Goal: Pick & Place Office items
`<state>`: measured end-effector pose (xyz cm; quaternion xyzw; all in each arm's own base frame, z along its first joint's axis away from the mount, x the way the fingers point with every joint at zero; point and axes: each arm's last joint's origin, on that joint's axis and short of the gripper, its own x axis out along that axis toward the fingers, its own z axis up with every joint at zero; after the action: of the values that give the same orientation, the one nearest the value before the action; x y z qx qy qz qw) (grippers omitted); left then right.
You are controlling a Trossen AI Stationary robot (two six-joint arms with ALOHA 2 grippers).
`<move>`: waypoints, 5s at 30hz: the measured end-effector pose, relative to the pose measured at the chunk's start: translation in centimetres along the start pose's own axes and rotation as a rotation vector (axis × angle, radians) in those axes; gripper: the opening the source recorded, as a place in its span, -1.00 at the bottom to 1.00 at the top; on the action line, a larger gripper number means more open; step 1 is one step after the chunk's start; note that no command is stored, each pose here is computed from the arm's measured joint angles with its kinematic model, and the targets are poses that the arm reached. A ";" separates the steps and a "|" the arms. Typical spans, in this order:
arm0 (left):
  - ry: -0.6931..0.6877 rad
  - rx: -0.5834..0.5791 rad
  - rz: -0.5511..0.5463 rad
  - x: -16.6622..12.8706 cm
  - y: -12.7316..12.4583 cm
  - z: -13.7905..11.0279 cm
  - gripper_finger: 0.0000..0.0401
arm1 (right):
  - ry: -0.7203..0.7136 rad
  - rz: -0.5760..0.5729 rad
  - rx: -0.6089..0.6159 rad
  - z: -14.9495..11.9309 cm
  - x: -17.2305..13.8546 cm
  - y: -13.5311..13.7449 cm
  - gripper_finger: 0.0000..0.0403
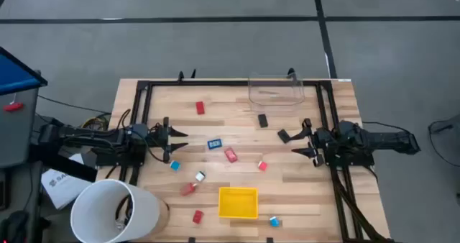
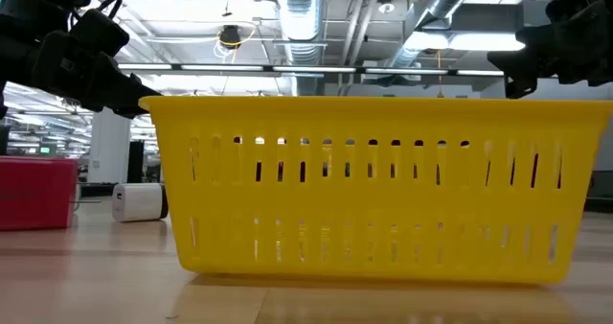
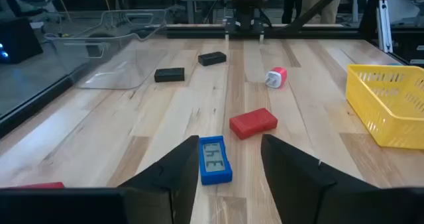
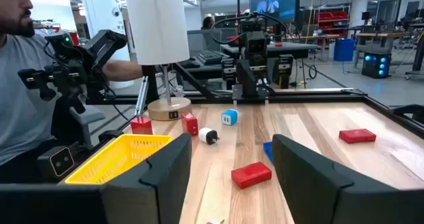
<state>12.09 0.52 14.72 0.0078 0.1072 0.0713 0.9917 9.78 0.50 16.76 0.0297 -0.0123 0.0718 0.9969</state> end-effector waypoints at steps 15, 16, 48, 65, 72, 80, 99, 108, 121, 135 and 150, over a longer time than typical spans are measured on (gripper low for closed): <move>0.000 0.000 0.000 0.0 0.0 0.0 -0.21 | 0.000 0.000 0.000 0.0 0.0 0.0 0.01; 0.000 0.000 0.000 0.0 0.0 0.0 -0.21 | 0.001 0.000 0.000 0.0 0.0 0.0 0.01; -0.025 0.013 0.010 0.0 0.0 0.2 -0.21 | -0.306 -0.025 -0.109 2.9 -0.5 0.1 0.01; -0.332 -0.167 -0.056 -0.4 0.0 3.2 -0.21 | -0.535 -0.025 -0.048 6.4 -1.7 0.4 0.01; -0.239 -0.160 -0.158 0.3 -0.4 2.4 -0.21 | -0.513 0.057 0.206 6.2 -1.6 0.5 0.01; -0.142 -0.290 -0.296 1.0 -1.4 1.8 -0.21 | -0.236 0.087 0.474 4.0 -0.1 0.7 0.01; -0.435 0.247 0.063 1.7 -3.6 15.5 -0.06 | 0.399 -0.273 0.104 10.3 10.4 8.6 0.01; -0.318 0.342 0.062 0.8 -4.7 15.0 0.20 | 0.917 -0.589 0.090 11.4 18.4 10.5 0.01; -0.330 0.337 0.077 0.0 -4.5 15.2 0.55 | 1.014 -0.763 0.319 3.6 21.5 9.4 0.01; -0.380 0.313 -0.042 -0.1 -4.9 15.5 0.64 | 0.960 -0.794 0.552 -0.5 19.1 7.7 0.24; -0.373 0.302 -0.080 0.2 -5.2 15.3 0.64 | 1.101 -0.753 0.453 -4.9 20.7 6.6 0.24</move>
<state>16.25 -4.58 29.46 0.1647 -0.0682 0.0123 0.9839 29.45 10.26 12.82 0.1982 0.5203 -0.2729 0.7845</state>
